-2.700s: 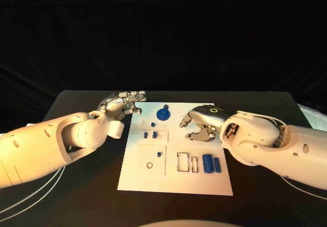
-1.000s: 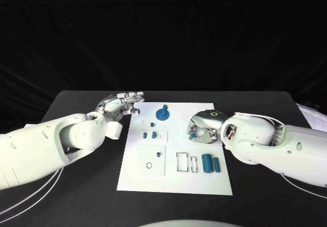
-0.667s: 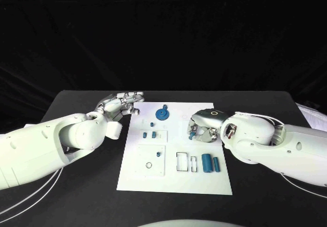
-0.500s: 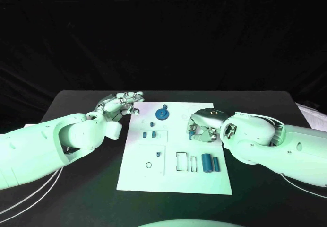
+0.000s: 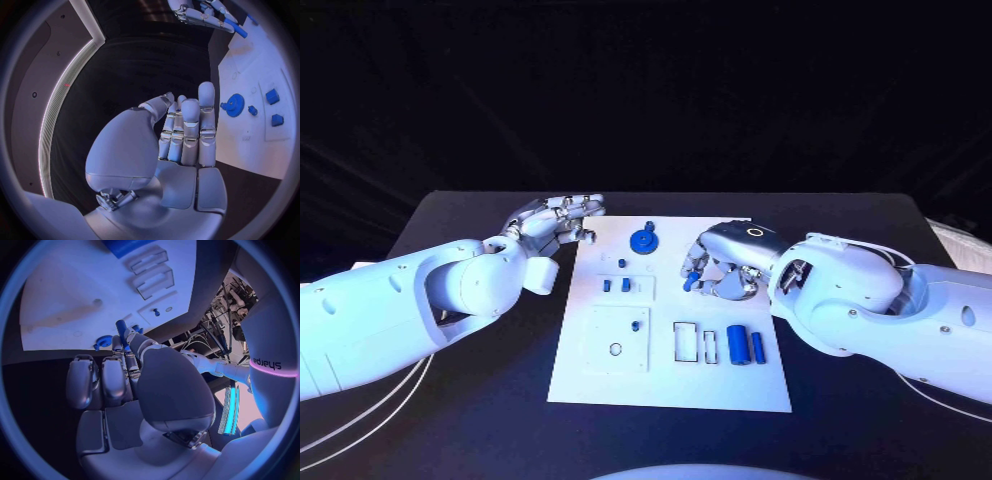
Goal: Assemble the parts on the task board
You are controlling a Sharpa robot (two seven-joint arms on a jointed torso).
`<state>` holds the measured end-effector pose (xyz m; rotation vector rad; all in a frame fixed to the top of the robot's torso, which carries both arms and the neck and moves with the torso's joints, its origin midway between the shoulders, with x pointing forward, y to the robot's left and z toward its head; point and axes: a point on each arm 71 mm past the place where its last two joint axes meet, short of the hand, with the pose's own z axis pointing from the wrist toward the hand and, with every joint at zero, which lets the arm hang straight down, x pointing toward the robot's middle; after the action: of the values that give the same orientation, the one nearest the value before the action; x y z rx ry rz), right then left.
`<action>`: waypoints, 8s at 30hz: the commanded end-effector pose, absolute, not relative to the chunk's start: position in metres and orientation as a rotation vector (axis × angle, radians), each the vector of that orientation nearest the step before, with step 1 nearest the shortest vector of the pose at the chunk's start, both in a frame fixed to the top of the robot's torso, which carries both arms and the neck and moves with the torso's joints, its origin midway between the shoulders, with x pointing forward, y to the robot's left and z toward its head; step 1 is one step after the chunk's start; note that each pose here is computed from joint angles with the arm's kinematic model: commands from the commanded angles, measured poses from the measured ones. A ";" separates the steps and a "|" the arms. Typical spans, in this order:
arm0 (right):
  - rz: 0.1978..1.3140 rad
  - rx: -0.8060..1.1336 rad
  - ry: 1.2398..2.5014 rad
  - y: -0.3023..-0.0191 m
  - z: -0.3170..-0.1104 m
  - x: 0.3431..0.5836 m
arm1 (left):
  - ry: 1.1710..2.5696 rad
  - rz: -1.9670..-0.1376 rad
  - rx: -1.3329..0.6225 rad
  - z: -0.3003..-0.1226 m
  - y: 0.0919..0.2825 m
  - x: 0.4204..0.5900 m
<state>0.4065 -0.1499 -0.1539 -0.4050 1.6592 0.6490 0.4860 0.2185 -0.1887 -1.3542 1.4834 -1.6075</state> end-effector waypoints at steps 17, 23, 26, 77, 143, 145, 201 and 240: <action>0.951 -0.496 1.718 -0.052 -0.180 0.379 | 1.506 -1.643 -1.341 -0.189 0.211 0.485; 0.956 -0.516 1.756 -0.043 -0.193 0.378 | 1.507 -1.643 -1.341 -0.189 0.211 0.485; 0.952 -0.531 1.774 -0.040 -0.199 0.377 | 1.506 -1.641 -1.341 -0.189 0.212 0.485; 0.815 -0.614 1.822 -0.033 -0.224 0.380 | 1.508 -1.639 -1.343 -0.189 0.213 0.485; 0.354 -0.058 1.961 -0.224 -0.211 0.358 | 1.524 -1.633 -1.339 -0.194 0.215 0.485; 0.357 -0.060 1.964 -0.222 -0.213 0.358 | 1.525 -1.633 -1.340 -0.194 0.215 0.485; 0.626 0.149 1.963 -0.175 -0.227 0.354 | 1.541 -1.636 -1.345 -0.195 0.215 0.483; 0.573 0.052 2.016 -0.152 -0.236 0.359 | 1.547 -1.642 -1.343 -0.195 0.214 0.482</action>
<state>0.3598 -0.1533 -0.2359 0.0892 2.0190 0.5851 0.4831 0.2167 -0.1964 -1.3566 1.5394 -1.6161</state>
